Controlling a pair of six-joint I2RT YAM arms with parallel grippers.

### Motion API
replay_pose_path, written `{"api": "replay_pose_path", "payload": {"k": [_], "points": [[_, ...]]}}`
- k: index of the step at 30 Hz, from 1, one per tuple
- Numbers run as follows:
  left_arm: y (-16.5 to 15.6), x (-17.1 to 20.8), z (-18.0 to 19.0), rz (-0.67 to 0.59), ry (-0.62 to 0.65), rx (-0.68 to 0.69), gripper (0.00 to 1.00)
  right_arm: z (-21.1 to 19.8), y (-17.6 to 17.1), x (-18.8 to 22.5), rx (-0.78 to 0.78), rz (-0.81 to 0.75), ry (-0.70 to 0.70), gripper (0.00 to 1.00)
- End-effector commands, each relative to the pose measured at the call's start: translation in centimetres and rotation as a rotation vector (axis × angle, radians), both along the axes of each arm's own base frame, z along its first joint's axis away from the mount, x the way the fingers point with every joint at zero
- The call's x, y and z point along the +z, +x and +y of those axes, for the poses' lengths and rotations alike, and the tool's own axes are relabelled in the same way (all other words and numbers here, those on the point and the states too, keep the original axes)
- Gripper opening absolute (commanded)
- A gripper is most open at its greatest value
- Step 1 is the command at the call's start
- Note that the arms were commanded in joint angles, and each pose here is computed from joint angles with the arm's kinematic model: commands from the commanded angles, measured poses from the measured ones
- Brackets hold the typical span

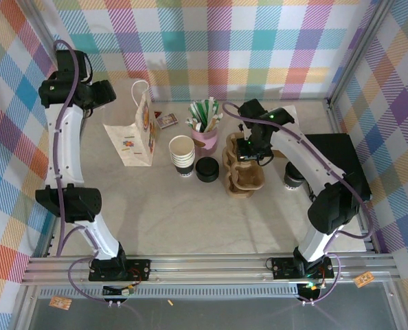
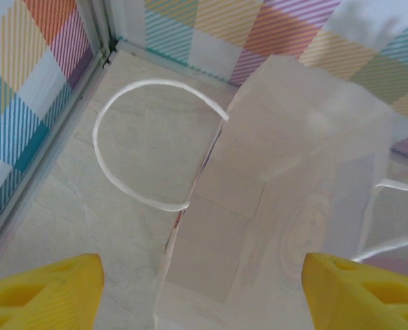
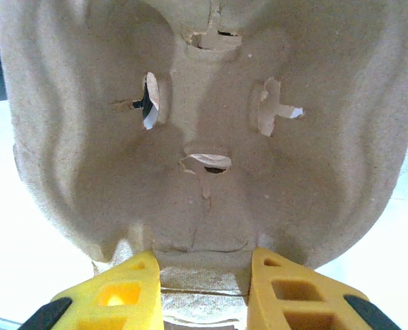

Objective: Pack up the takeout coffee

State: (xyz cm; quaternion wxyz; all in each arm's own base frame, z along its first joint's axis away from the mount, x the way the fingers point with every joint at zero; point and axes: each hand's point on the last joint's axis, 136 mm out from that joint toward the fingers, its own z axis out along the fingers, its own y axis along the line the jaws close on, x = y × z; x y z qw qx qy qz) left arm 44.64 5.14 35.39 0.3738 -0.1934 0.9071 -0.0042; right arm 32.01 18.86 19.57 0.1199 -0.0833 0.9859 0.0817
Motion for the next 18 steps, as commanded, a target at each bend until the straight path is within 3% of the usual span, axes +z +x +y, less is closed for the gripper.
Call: {"api": "replay_pose_path", "payload": {"k": [1, 12, 18], "points": [[-0.2, -1.0, 0.4, 0.059, -0.004, -0.044, 0.74, 0.0, -0.1, 0.4, 0.005, -0.012, 0.026, 0.25], [2.9, -4.8, 1.2, 0.137, -0.054, -0.079, 0.56, 0.0, 0.5, 0.3, -0.01, 0.0, 0.03, 0.25], [4.5, -5.7, 1.4, 0.135, -0.049, -0.085, 0.53, 0.1, 0.7, 0.0, -0.022, 0.012, 0.033, 0.25]]}}
